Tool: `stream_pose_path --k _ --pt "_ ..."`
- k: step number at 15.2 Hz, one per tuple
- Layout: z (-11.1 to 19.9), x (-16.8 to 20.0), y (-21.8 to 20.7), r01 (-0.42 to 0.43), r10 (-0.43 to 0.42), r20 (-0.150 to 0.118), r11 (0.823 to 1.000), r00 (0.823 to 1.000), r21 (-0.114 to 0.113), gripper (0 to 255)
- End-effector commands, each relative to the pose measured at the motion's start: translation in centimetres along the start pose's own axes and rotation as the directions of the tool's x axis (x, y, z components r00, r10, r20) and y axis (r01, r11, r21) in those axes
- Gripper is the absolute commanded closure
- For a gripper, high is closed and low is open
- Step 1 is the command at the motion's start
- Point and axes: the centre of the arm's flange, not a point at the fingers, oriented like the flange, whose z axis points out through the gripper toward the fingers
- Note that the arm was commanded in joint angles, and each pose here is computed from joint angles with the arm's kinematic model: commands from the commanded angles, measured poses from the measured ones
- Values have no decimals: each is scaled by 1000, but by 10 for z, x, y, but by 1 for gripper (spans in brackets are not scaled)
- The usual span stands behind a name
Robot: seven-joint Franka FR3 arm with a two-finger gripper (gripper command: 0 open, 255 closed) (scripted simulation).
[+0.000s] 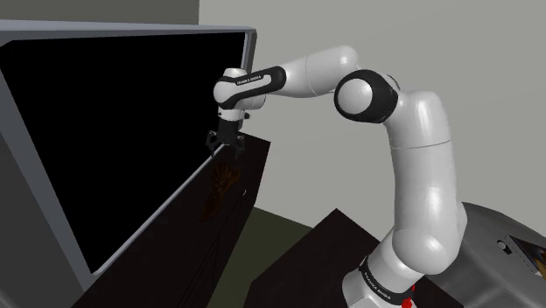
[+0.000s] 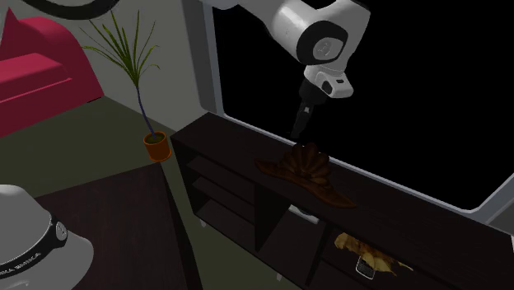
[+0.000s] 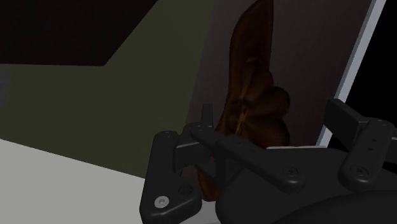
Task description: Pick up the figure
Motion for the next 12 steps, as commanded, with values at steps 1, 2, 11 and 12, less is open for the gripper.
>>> stream_pose_path --k 1,2,11,12 --pt "16 20 -13 -33 33 15 999 999 5 0" --pt "24 30 -18 -50 49 23 999 999 7 0" --pt "78 70 -33 -103 102 48 995 994 13 0" --pt "83 71 -34 -103 102 48 995 994 13 0"
